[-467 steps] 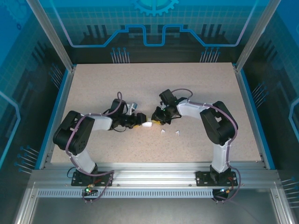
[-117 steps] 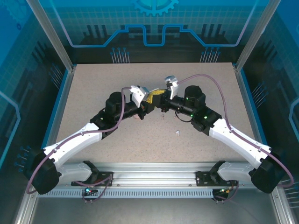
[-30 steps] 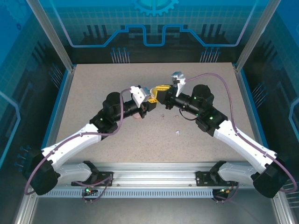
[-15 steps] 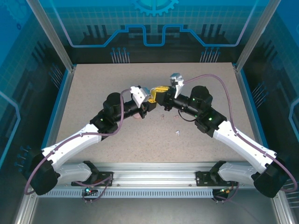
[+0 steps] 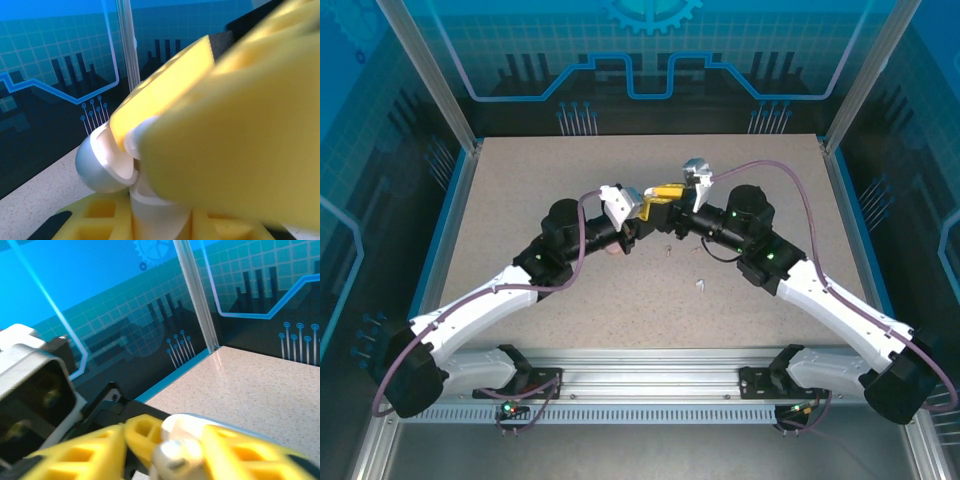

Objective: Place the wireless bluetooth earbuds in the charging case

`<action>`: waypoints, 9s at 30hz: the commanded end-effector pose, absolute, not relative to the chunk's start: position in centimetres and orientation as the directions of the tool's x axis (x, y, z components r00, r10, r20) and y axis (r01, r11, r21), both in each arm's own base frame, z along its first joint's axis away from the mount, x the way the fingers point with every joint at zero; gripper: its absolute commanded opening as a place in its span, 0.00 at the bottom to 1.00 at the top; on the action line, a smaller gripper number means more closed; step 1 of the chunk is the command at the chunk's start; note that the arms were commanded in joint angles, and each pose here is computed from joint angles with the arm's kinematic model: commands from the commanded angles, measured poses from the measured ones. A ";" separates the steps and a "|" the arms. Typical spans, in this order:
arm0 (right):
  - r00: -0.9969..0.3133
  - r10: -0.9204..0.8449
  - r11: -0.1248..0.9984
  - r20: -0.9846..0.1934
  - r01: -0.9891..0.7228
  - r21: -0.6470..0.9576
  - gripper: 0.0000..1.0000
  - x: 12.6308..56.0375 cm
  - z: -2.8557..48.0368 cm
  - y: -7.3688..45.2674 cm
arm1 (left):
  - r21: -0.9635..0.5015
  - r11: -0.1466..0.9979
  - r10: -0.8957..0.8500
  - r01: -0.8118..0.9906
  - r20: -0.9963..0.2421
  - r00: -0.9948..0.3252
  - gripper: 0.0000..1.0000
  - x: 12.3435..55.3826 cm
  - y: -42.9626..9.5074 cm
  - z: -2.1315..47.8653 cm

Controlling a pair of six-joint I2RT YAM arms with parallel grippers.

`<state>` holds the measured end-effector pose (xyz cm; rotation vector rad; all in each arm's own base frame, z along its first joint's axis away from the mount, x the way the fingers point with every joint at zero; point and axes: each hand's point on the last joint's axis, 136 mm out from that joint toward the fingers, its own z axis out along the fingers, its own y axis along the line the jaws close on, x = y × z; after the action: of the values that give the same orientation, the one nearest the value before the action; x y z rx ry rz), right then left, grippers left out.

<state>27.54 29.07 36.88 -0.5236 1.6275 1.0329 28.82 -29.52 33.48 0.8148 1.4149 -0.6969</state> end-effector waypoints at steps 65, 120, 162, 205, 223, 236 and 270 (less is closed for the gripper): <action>-0.697 0.324 0.769 -0.640 -0.200 0.608 0.67 32.5 29.5 20.9 | 0.062 0.606 -0.152 0.793 -0.970 0.192 0.00 27.1 -28.2 36.8; -0.978 0.098 0.995 -0.186 0.093 0.034 0.63 27.5 4.4 16.7 | 0.073 0.665 -0.215 0.743 -0.935 0.284 0.00 27.1 -26.6 38.8; -0.985 -0.165 0.978 -0.050 -0.157 -0.135 0.47 25.6 1.1 15.6 | 0.071 0.666 -0.218 0.742 -0.934 0.284 0.00 27.1 -26.6 38.8; -0.988 -0.144 0.982 -0.050 -0.136 -0.129 0.28 24.8 1.0 15.3 | 0.070 0.666 -0.219 0.743 -0.933 0.285 0.00 27.0 -26.5 38.8; -0.905 -0.119 0.993 -0.409 -0.112 -0.041 0.24 29.8 13.2 16.3 | 0.069 0.663 -0.228 0.745 -0.930 0.289 0.00 26.8 -26.4 39.2; -0.483 -0.099 0.969 -0.870 -0.244 0.026 0.24 33.9 37.8 17.2 | 0.062 0.660 -0.239 0.749 -0.927 0.288 0.00 26.8 -26.5 39.3; -0.048 -0.124 0.616 -0.991 -0.787 -0.039 0.24 27.2 47.0 27.3 | 0.047 0.655 -0.253 0.754 -0.926 0.278 0.00 27.0 -26.7 39.5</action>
<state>27.95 26.21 46.87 -0.7508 1.5713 0.5779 27.60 -27.00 37.25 0.5818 1.1564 -0.6947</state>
